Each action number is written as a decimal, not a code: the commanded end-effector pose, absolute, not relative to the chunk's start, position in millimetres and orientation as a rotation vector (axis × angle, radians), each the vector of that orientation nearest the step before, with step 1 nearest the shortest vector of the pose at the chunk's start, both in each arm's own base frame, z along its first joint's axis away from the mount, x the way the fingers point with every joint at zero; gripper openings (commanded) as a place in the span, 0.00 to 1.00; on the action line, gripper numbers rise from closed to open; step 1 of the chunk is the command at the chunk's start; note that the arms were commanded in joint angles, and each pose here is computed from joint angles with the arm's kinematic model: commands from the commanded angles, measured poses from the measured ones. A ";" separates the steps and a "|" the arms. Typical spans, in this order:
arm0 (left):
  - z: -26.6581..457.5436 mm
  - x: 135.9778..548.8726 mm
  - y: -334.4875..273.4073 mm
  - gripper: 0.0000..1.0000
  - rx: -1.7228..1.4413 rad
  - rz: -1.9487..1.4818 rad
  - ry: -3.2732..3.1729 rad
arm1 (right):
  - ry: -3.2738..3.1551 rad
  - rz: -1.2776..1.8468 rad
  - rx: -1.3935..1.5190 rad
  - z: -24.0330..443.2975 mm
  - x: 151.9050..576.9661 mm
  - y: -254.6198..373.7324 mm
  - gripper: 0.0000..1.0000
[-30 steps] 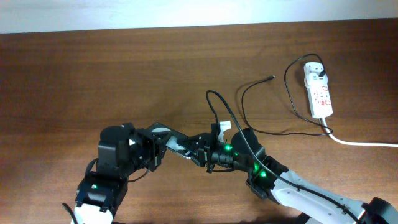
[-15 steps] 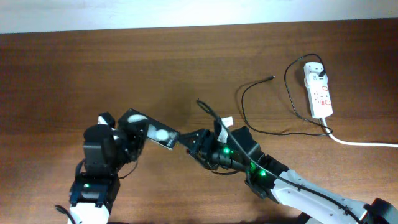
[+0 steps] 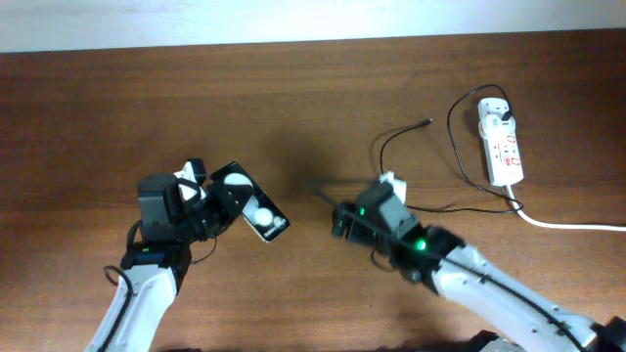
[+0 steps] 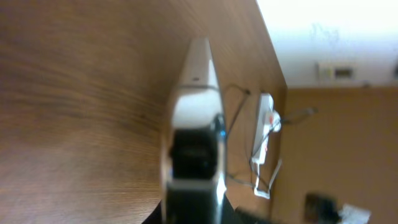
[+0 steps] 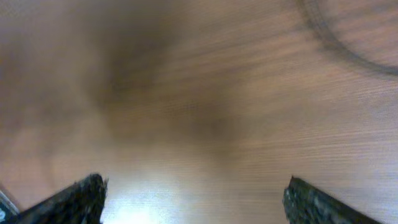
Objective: Plug charger to phone and switch on socket
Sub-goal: 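Move the right gripper to the black cable and grasp its USB-C end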
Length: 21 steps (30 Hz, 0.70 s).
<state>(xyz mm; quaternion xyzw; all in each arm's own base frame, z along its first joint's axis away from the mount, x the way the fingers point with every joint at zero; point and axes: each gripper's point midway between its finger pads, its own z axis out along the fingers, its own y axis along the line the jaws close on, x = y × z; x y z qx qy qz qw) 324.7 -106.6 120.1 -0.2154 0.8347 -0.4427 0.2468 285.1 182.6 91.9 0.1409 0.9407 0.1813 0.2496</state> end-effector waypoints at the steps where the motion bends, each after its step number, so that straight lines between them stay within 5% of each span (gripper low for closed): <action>1: 140.0 311.8 -132.4 0.00 -0.234 -1.381 2.257 | 2.456 0.346 0.443 145.6 323.9 143.3 0.94; 8: 130.3 301.2 -134.0 0.00 -0.271 -1.406 2.318 | 2.507 0.089 0.607 165.5 384.5 62.3 0.89; 12: 126.0 297.1 -134.0 0.00 -0.297 -1.412 2.344 | 2.583 -0.035 0.607 129.7 443.6 59.6 0.85; 15: 126.1 297.0 -134.1 0.00 -0.298 -1.413 2.344 | 2.581 -0.092 0.616 86.9 482.7 62.0 0.70; 21: 126.1 297.1 -134.0 0.00 -0.298 -1.413 2.344 | 2.528 -0.189 0.672 30.7 509.4 51.0 0.68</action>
